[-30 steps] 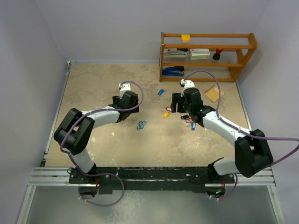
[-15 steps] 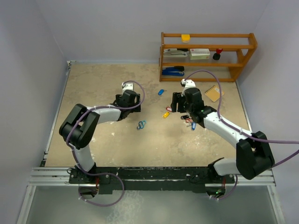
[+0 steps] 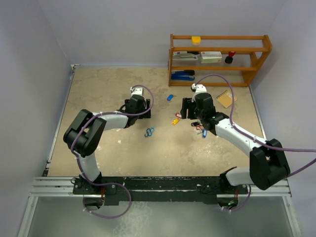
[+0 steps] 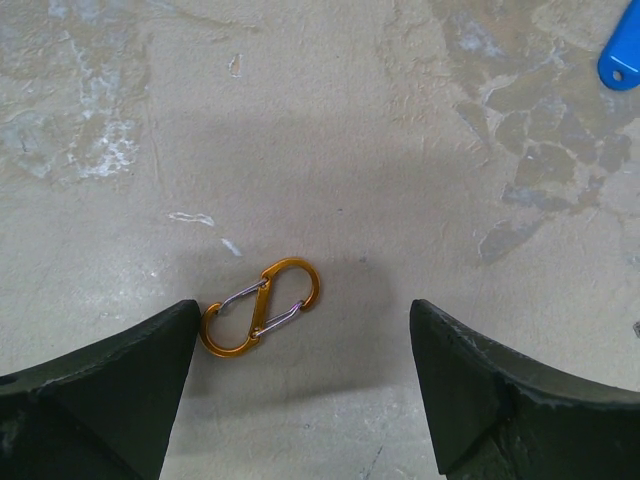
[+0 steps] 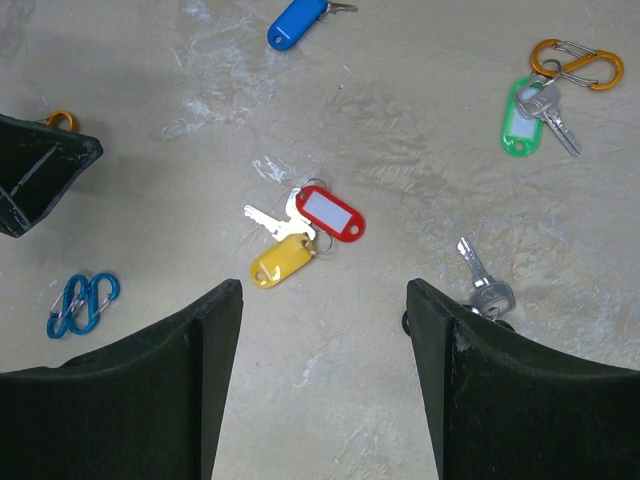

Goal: Put the keys on the keyring

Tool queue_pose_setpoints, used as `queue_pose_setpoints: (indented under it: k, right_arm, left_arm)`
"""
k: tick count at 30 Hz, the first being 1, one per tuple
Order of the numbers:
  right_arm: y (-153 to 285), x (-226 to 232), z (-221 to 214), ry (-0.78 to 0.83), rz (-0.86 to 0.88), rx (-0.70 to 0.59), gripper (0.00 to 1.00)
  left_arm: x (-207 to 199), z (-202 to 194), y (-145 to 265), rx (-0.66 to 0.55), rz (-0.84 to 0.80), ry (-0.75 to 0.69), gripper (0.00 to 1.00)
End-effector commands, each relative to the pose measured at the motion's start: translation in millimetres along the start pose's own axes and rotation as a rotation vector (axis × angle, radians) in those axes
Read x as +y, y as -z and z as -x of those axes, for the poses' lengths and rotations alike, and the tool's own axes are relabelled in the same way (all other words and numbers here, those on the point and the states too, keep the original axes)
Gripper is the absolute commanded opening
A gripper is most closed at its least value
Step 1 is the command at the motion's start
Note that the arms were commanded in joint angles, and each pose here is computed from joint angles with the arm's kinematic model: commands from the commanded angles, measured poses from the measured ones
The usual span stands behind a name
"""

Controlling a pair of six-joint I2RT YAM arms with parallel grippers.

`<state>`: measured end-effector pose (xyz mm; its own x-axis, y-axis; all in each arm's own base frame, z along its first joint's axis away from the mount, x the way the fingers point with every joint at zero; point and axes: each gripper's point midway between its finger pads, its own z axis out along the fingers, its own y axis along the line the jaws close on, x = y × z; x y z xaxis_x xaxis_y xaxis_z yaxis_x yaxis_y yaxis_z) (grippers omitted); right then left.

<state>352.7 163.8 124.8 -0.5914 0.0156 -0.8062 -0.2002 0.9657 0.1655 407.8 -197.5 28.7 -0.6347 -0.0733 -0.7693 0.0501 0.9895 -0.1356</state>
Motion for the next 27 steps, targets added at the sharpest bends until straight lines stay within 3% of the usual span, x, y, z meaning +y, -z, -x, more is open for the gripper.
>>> queue_pose_setpoints:
  k: [1, 27]
  right_arm:
    - [0.8, 3.7, 5.7, -0.004, 0.014, -0.021, 0.7]
    - [2.2, 0.2, 10.0, -0.008, -0.01, -0.034, 0.7]
  left_arm:
    - [-11.3, 0.4, 2.2, -0.004, -0.07, 0.043, 0.82]
    - [-6.8, -30.1, 21.1, 0.036, -0.037, 0.039, 0.81]
